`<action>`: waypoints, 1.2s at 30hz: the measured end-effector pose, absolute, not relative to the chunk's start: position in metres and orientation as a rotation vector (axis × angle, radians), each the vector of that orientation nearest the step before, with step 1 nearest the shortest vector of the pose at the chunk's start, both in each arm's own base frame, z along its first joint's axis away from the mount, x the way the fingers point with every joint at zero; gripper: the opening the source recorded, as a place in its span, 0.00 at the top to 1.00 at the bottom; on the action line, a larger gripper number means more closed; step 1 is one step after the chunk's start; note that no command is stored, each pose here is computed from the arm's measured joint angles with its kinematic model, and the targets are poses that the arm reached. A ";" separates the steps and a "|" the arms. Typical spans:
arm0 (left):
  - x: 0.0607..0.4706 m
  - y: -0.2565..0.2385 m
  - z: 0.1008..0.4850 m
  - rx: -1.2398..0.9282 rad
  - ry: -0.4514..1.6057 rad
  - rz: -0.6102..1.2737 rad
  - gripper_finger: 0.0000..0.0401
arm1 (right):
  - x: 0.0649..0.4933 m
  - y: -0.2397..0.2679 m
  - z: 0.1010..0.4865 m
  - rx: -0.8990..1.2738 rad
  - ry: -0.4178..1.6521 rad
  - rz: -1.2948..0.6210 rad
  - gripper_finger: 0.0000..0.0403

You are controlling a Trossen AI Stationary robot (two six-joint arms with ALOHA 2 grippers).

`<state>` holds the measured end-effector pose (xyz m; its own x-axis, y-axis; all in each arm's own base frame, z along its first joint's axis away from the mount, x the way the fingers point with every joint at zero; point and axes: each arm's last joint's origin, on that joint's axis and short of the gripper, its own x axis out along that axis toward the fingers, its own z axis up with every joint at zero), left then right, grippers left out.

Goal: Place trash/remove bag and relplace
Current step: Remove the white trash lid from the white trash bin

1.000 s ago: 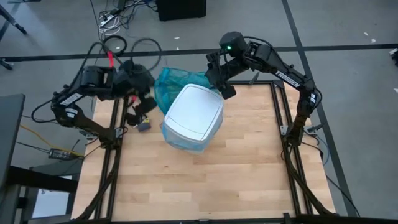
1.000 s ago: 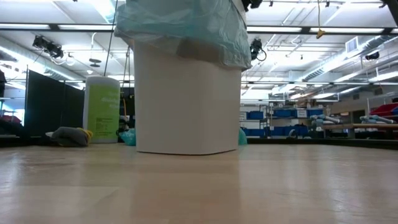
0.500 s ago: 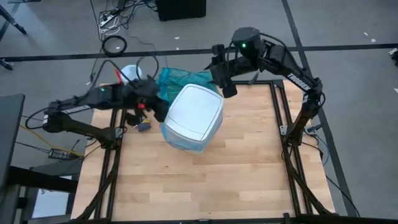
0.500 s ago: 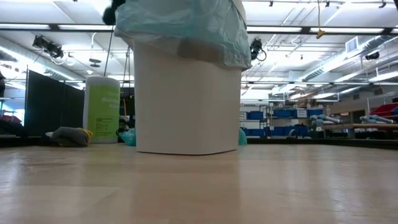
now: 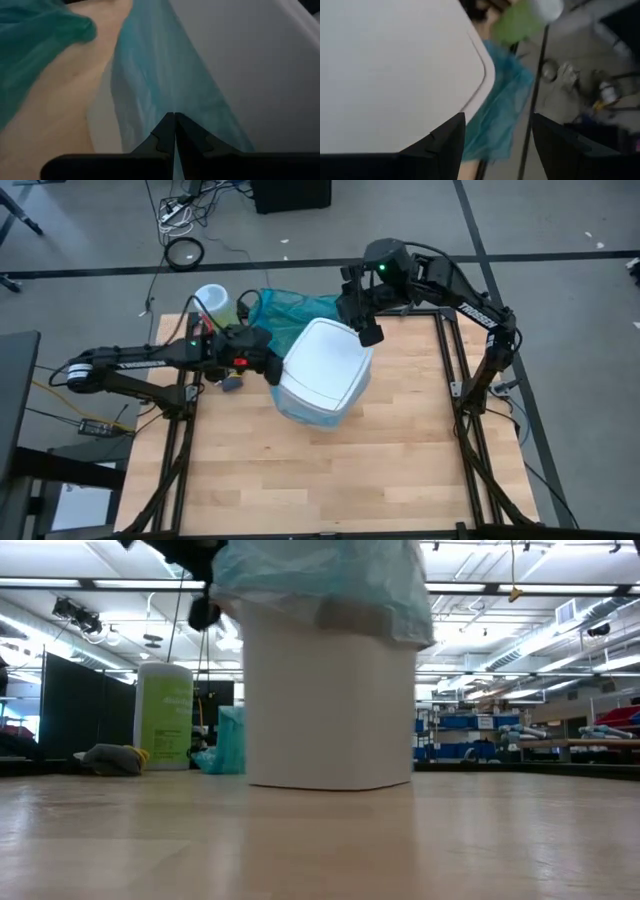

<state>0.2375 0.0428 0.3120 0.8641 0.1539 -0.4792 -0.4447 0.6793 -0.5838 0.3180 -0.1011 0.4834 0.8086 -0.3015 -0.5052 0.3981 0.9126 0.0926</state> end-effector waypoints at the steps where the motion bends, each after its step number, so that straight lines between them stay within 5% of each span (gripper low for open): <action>1: 0.241 0.043 0.308 -0.774 0.389 0.337 0.94 | 0.318 -0.102 0.480 0.212 0.522 -0.382 0.47; 10: 0.269 0.046 0.289 -0.812 0.317 0.224 0.94 | 0.321 -0.106 0.463 0.304 0.593 -0.465 0.47; 22: 0.275 0.050 0.287 -0.787 0.261 0.308 0.94 | 0.296 -0.095 0.442 0.403 0.924 -0.518 0.47; 36: 0.287 0.045 0.285 -0.771 0.191 0.306 0.94 | 0.292 -0.104 0.440 0.588 0.915 -0.542 0.47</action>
